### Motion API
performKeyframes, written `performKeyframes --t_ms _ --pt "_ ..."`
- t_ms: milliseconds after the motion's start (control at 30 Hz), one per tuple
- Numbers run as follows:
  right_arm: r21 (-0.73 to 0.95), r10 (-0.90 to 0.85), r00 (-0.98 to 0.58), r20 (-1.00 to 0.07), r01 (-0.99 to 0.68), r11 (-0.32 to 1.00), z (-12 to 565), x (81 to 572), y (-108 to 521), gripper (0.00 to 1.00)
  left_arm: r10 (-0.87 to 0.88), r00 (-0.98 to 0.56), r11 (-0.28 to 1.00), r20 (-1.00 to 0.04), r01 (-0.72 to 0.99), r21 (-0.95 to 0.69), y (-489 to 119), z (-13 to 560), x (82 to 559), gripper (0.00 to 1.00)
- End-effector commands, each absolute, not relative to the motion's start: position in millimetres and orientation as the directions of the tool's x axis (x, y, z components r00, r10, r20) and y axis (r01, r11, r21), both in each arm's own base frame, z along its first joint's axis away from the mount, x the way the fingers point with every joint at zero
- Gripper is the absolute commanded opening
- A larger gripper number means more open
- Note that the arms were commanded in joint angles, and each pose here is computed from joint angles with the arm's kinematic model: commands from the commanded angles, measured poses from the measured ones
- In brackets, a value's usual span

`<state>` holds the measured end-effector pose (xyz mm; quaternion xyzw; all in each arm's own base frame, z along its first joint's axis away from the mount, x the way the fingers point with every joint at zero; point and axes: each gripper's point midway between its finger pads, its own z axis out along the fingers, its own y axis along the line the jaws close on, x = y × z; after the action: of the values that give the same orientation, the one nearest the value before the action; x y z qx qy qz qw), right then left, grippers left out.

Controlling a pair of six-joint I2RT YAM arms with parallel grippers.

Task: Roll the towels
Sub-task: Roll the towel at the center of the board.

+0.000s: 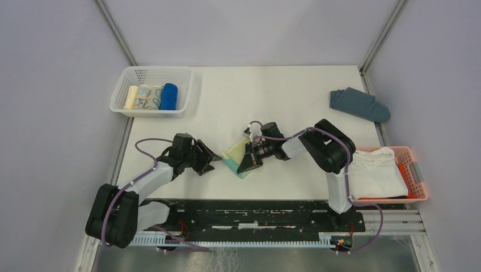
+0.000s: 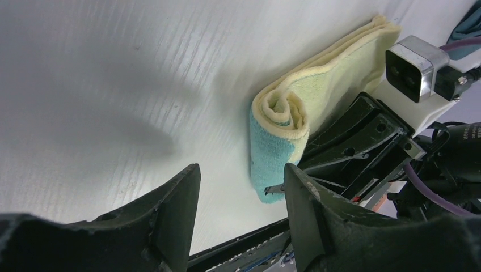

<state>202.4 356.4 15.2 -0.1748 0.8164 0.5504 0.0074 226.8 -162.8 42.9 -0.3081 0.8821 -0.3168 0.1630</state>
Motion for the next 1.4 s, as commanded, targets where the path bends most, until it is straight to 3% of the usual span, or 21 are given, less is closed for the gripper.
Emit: performKeyframes --t_ms 0,467,667,967,1133,1167,1367 --pt "0.884 -0.265 -0.955 -0.131 -0.234 0.405 -13.1 197.0 345.2 0.01 -0.651 -0.755 0.55 -0.074 -0.402 -0.732 -176.5 56.2 241.0 0.63" --pt "0.861 -0.245 -0.967 -0.072 -0.184 0.474 -33.7 197.6 336.2 0.01 -0.601 -0.798 0.579 -0.04 -0.4 -0.711 -196.2 29.2 249.8 0.6" --pt "0.817 -0.273 -0.955 -0.117 -0.249 0.52 -28.3 201.4 329.1 0.13 -0.58 -0.814 0.628 -0.031 -0.422 -0.654 -200.8 10.3 244.5 0.57" --pt "0.671 -0.319 -0.897 -0.306 -0.441 0.596 15.4 218.2 319.4 0.36 -0.597 -0.801 0.713 -0.042 -0.505 -0.487 -179.0 -16.7 230.9 0.5" --pt "0.489 -0.379 -0.822 -0.426 -0.561 0.668 44.5 226.6 304.0 0.49 -0.585 -0.808 0.741 -0.071 -0.496 -0.453 -178.5 -17.2 234.0 0.49" --pt "0.367 -0.403 -0.771 -0.492 -0.604 0.708 59.0 233.2 293.9 0.51 -0.575 -0.815 0.751 -0.08 -0.485 -0.448 -181.4 -15.6 236.6 0.48" --pt "0.102 -0.49 -0.601 -0.632 -0.691 0.716 94.4 234.1 297.0 0.53 -0.563 -0.822 0.764 -0.086 -0.478 -0.433 -184.8 -14.8 238.3 0.48"
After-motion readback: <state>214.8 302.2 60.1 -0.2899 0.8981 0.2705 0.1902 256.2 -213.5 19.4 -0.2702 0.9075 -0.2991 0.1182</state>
